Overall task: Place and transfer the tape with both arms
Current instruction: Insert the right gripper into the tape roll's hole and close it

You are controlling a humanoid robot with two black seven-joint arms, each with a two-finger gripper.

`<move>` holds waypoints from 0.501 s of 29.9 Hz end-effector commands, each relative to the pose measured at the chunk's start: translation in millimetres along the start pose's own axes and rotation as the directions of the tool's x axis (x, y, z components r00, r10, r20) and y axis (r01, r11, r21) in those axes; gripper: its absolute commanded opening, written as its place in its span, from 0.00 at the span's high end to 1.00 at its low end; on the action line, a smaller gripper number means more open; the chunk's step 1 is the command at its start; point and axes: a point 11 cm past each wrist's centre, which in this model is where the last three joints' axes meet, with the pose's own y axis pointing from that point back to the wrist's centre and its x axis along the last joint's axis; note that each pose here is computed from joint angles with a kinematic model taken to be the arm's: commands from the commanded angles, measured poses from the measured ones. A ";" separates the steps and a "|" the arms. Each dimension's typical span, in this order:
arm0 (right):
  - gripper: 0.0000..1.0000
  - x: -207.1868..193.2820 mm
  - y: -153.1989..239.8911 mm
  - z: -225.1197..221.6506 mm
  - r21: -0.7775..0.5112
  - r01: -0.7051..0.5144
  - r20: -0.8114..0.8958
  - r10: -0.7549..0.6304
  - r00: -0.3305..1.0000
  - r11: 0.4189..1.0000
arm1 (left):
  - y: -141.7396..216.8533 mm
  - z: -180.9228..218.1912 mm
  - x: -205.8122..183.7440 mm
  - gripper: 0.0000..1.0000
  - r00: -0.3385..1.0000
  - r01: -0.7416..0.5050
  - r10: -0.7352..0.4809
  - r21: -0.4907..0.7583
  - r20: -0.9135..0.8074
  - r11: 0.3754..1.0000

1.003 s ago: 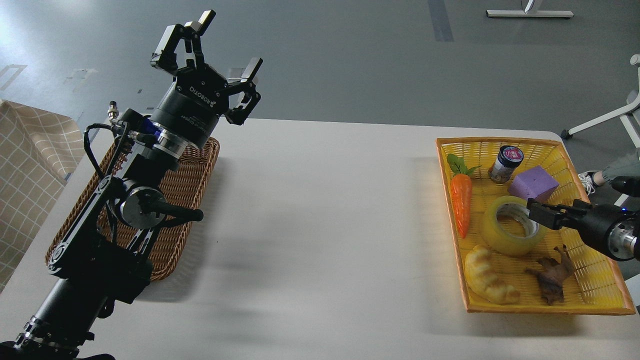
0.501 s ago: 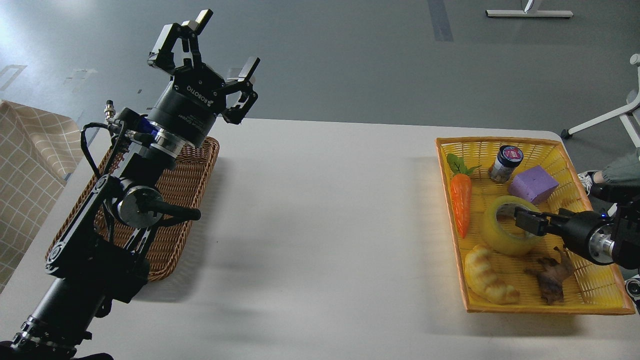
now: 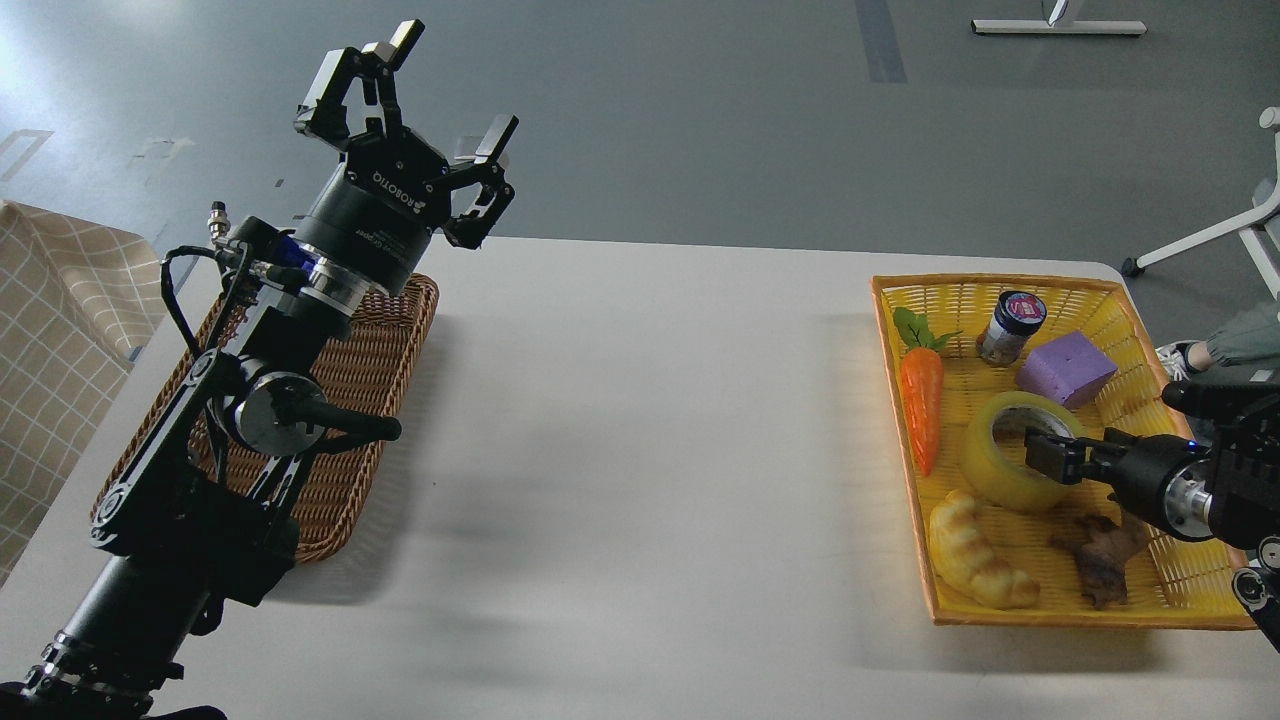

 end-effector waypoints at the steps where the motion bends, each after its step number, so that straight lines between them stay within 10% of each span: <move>1: 0.24 -2.0 -1.5 -0.2 -0.005 0.004 0.004 -0.004 1.000 1.000 | 0.2 0.1 0.5 0.02 1.000 -0.001 0.001 0.001 0.002 1.000; 15: 0.41 -4.3 -4.0 0.0 -0.034 0.006 0.017 -0.005 1.000 0.999 | 1.1 -1.1 2.5 0.02 1.000 -0.011 0.011 0.004 0.002 1.000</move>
